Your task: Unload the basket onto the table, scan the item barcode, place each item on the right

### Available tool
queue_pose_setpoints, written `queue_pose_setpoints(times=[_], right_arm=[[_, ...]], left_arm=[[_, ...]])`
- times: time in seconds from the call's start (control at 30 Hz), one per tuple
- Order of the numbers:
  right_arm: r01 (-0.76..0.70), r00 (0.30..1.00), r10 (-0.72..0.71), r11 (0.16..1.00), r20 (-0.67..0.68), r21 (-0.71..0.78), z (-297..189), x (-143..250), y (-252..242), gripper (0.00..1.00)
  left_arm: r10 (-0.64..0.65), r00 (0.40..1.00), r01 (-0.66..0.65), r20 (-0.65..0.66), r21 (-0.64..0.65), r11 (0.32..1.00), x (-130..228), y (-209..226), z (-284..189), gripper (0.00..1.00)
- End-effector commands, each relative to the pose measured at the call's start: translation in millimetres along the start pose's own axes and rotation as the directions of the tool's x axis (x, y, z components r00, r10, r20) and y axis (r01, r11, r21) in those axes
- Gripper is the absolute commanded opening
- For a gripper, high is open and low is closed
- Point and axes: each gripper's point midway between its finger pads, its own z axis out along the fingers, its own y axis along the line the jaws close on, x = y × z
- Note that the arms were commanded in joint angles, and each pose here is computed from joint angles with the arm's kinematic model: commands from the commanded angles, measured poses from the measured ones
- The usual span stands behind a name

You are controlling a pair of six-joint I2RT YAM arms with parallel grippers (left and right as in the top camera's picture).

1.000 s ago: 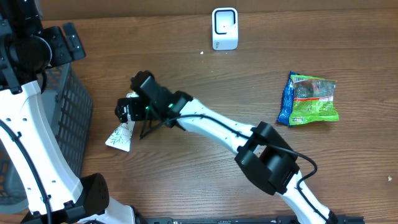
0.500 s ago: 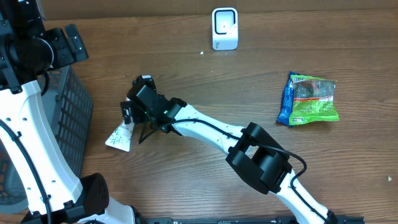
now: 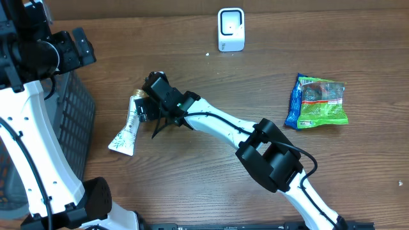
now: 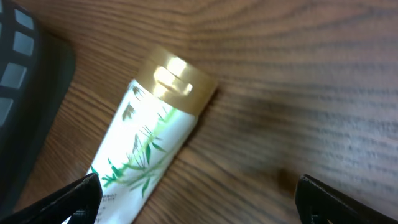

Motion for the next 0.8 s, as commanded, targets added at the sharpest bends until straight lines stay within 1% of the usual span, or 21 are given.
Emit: queue_pose_setpoints(times=[0.0, 0.07, 0.17, 0.37, 0.47, 0.57, 0.63, 0.7, 0.77], right_arm=[[0.110, 0.994, -0.110, 0.993, 0.017, 0.035, 18, 16, 9, 1.00], [0.165, 0.986, -0.166, 0.985, 0.007, 0.046, 30, 27, 9, 1.00], [0.187, 0.982, -0.187, 0.979, -0.004, 0.079, 43, 41, 4, 1.00], [0.217, 0.976, -0.218, 0.973, 0.014, 0.076, 45, 38, 7, 1.00], [0.234, 0.972, -0.234, 0.968, -0.005, 0.087, 38, 33, 8, 1.00], [0.204, 0.979, -0.199, 0.971, -0.051, 0.127, 11, 13, -1, 1.00], [0.165, 0.986, -0.158, 0.976, -0.060, 0.145, -15, -9, -8, 1.00], [0.119, 0.992, -0.112, 0.982, -0.050, 0.149, -46, -36, -18, 1.00], [0.076, 0.997, -0.073, 0.990, -0.031, 0.119, -74, -62, -26, 1.00]], left_arm=[[-0.026, 0.998, 0.024, -0.050, -0.041, 0.999, 6, 6, 18, 1.00], [-0.027, 0.997, 0.023, -0.070, -0.062, 0.998, 9, 10, 24, 1.00], [-0.028, 0.995, 0.022, -0.094, -0.069, 0.997, 12, 11, 33, 1.00], [-0.046, 0.993, 0.038, -0.110, -0.070, 0.997, 11, 11, 43, 1.00], [-0.071, 0.991, 0.063, -0.112, -0.073, 0.995, 11, 11, 45, 1.00], [-0.085, 0.987, 0.077, -0.136, -0.062, 0.995, 16, 8, 45, 1.00], [-0.077, 0.984, 0.072, -0.161, -0.036, 0.997, 22, -2, 46, 1.00], [-0.036, 0.984, 0.031, -0.175, -0.031, 0.999, 27, -13, 45, 1.00], [0.014, 0.985, -0.020, -0.174, -0.033, 0.999, 30, -27, 45, 1.00]])
